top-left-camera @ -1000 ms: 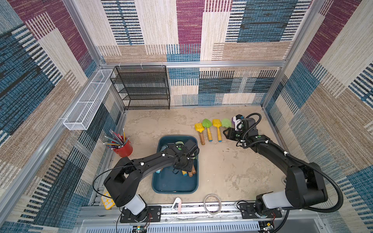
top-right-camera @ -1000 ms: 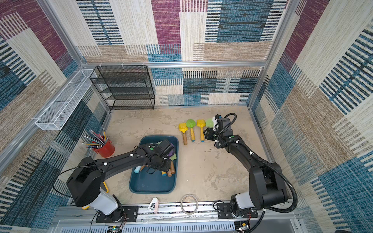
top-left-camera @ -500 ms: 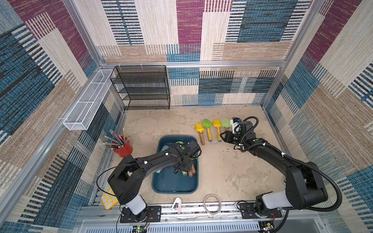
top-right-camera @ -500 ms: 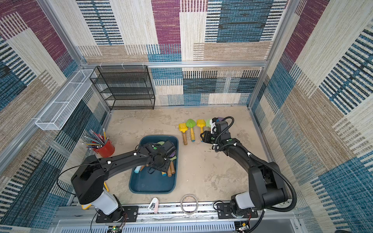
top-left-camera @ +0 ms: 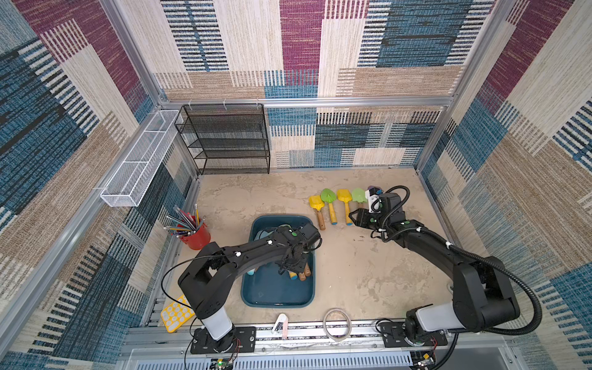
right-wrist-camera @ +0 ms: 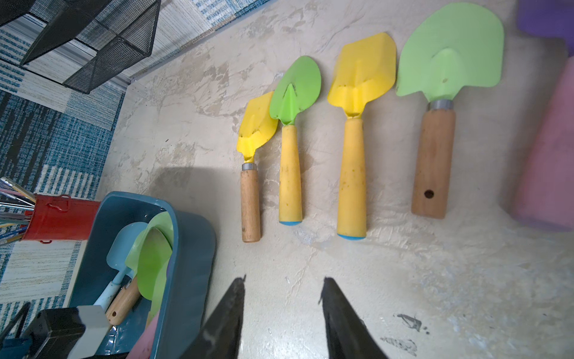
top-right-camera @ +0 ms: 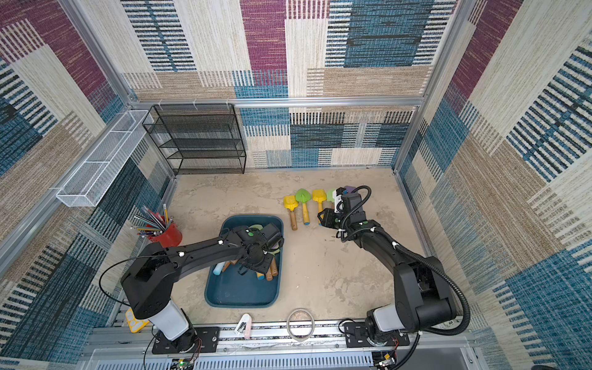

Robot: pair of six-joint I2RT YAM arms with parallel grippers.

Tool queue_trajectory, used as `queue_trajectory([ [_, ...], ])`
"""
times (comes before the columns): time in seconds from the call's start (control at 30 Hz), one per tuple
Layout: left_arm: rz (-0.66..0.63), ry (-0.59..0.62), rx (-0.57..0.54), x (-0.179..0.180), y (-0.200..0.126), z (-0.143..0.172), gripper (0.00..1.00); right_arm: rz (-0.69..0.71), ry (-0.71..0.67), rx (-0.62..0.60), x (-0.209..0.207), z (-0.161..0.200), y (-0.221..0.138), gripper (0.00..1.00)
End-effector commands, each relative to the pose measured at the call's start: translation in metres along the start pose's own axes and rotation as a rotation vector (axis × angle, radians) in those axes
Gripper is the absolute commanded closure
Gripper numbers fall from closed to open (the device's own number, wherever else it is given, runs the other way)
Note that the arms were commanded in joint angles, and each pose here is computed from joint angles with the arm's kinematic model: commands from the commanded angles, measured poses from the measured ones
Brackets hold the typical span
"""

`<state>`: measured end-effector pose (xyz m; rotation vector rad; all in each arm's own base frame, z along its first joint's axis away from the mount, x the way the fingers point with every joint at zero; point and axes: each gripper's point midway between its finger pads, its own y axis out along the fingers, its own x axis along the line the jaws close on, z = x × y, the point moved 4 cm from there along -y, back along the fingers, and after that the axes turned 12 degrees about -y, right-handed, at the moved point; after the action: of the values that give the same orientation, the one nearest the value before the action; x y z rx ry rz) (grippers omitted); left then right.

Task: Take the shovel out of the storage box
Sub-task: Pick up the shovel from the storage box.

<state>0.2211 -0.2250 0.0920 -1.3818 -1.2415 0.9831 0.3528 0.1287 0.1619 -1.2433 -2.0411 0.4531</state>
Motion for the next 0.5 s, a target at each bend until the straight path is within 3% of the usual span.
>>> queue_trajectory([
  [0.0, 0.005, 0.014, 0.001, -0.001, -0.002, -0.001, 0.69, -0.017, -0.012, -0.039, 0.005, -0.010, -0.001, 0.57],
  [0.13, 0.006, 0.004, -0.016, 0.001, -0.006, -0.002, 0.77, -0.016, -0.015, -0.040, 0.006, -0.011, -0.002, 0.57],
  [0.47, 0.000, -0.038, -0.059, 0.015, -0.027, 0.000, 0.85, -0.047, -0.020, -0.052, 0.020, -0.011, -0.008, 0.57],
])
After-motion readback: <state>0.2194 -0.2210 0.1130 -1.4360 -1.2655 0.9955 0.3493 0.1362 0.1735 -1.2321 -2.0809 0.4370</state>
